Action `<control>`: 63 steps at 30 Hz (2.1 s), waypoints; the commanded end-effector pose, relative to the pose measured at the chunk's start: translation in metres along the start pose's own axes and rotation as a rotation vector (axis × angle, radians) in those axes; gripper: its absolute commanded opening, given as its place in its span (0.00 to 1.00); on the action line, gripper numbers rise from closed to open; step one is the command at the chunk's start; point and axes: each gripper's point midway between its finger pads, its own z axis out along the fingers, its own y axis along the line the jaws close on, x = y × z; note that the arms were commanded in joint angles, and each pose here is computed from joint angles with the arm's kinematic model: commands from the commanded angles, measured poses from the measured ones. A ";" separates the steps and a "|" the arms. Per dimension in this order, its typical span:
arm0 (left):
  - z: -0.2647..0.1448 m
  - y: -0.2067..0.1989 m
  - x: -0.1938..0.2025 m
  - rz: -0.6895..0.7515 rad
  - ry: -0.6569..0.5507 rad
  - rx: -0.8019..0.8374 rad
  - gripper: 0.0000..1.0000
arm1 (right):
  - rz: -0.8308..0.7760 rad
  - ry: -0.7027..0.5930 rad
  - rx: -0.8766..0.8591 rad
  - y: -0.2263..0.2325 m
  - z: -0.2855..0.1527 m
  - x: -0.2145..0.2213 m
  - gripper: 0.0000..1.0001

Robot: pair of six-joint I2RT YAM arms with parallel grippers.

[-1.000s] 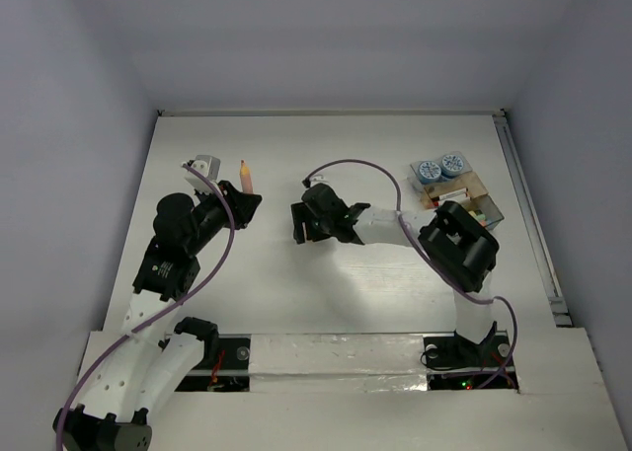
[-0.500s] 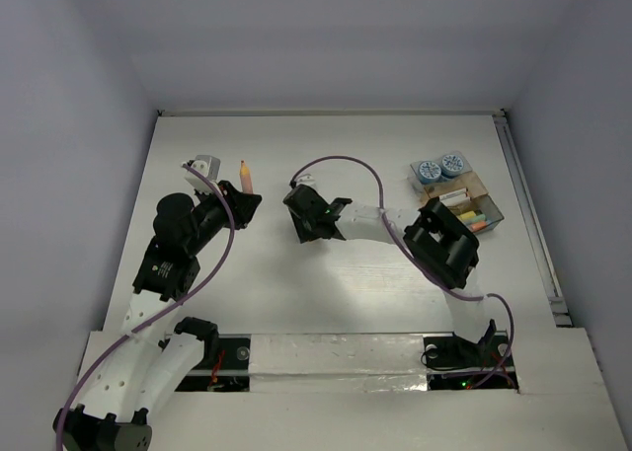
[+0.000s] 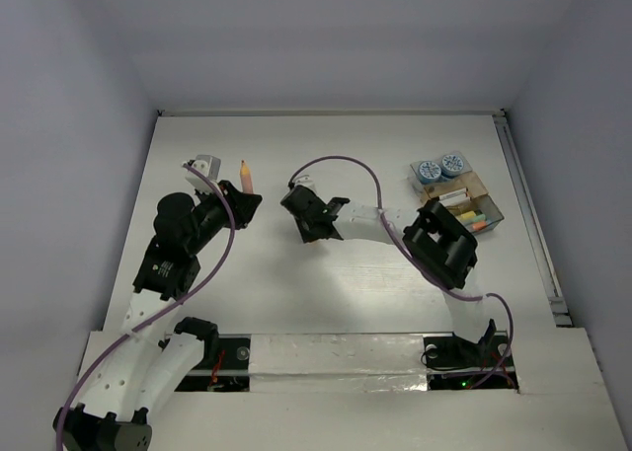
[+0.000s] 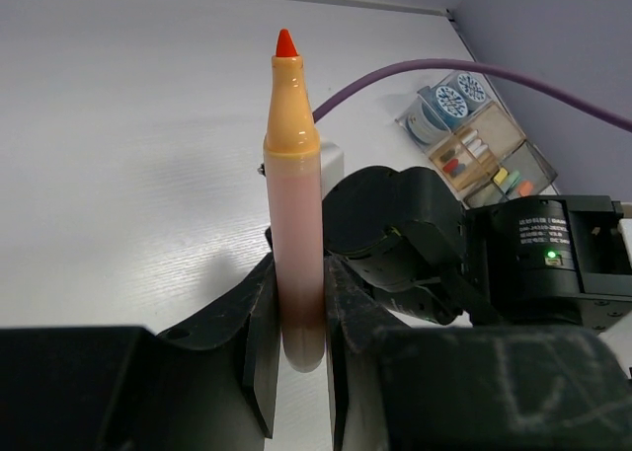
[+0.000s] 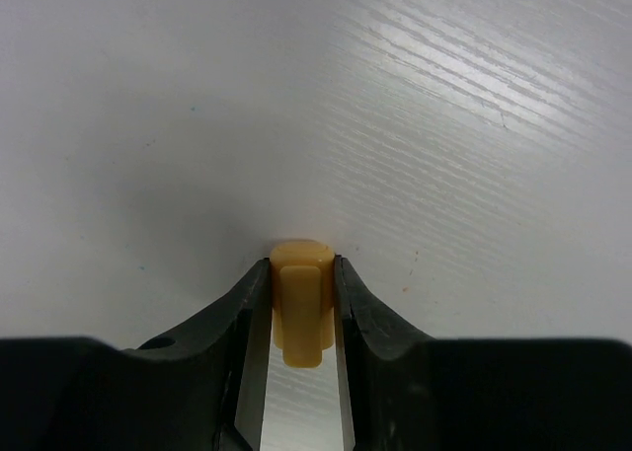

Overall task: Sort the stationery into containers
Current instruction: Close the pen cap on the pen.

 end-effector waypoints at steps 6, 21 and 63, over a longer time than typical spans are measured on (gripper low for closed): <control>0.008 -0.010 -0.010 0.006 -0.011 0.053 0.00 | 0.103 -0.311 -0.119 -0.006 -0.098 -0.078 0.03; 0.025 -0.026 0.021 -0.014 0.137 0.209 0.00 | 0.384 -0.903 -0.580 0.015 -0.283 -0.218 0.00; 0.019 -0.042 0.018 0.026 0.115 0.238 0.00 | 0.383 -0.831 -0.594 0.053 -0.248 -0.234 0.00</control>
